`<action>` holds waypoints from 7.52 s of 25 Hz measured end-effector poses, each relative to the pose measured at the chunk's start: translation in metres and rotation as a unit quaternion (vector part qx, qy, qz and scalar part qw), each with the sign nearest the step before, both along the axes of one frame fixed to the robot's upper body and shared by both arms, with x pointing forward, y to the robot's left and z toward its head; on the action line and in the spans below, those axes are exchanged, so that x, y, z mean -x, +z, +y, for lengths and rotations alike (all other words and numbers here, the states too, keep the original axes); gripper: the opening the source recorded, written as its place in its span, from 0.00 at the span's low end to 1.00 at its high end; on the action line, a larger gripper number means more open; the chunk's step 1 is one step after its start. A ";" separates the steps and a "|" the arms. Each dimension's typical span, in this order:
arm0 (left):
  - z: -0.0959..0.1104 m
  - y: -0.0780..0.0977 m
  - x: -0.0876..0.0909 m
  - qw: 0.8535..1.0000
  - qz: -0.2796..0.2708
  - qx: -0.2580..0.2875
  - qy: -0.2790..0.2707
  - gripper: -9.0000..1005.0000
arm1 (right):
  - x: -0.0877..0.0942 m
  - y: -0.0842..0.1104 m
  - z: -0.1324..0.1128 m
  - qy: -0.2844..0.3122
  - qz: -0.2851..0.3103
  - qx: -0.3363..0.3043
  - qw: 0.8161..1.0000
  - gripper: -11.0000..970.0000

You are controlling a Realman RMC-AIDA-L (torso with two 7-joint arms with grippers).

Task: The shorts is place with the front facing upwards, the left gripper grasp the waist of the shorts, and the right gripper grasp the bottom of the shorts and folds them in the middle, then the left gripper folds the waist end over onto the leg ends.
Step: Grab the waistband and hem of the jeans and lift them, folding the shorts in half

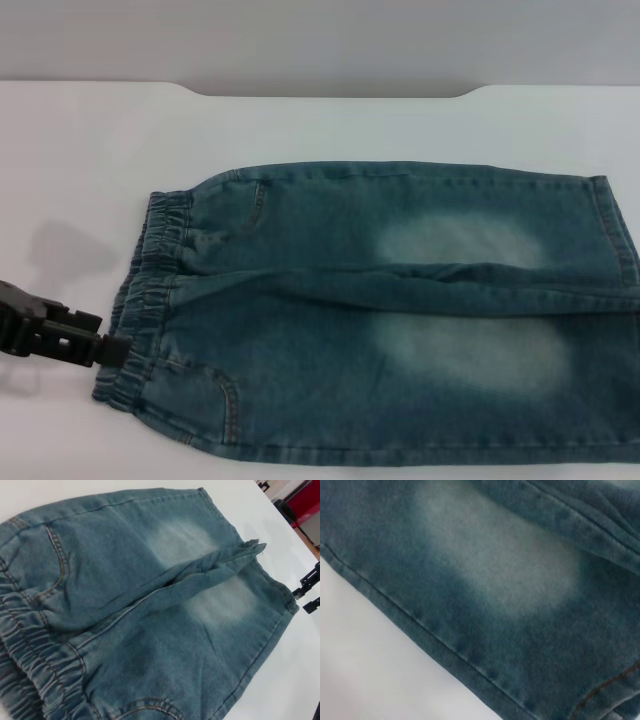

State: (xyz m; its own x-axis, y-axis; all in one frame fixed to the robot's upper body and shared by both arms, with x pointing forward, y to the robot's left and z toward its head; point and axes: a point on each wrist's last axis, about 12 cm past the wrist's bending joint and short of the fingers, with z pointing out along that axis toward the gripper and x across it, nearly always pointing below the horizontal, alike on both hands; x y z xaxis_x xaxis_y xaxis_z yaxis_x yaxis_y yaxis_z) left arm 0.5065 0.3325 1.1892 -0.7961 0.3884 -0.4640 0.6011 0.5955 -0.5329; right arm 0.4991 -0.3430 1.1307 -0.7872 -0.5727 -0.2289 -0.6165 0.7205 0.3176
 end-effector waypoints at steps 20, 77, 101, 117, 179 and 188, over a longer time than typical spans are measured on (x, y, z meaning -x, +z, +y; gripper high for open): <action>-0.002 -0.003 0.002 1.000 0.002 0.004 0.000 0.63 | -0.001 -0.006 0.005 0.002 0.006 0.003 1.000 0.46; -0.022 -0.027 -0.024 0.987 0.046 -0.149 0.033 0.60 | -0.011 -0.013 0.007 0.006 -0.017 0.032 0.999 0.04; -0.021 -0.067 -0.022 0.984 0.065 -0.156 0.053 0.58 | -0.015 -0.016 0.012 0.010 -0.021 0.026 0.999 0.04; -0.029 -0.071 -0.025 0.986 0.067 -0.148 0.042 0.57 | -0.015 -0.018 0.013 0.011 -0.018 0.024 1.000 0.04; -0.034 0.002 -0.047 1.000 0.003 -0.010 -0.008 0.05 | -0.039 0.031 -0.021 -0.055 -0.258 -0.036 0.964 0.04; -0.017 0.004 -0.048 0.999 -0.015 0.013 0.030 0.05 | -0.045 0.042 -0.030 -0.090 -0.317 -0.053 0.943 0.04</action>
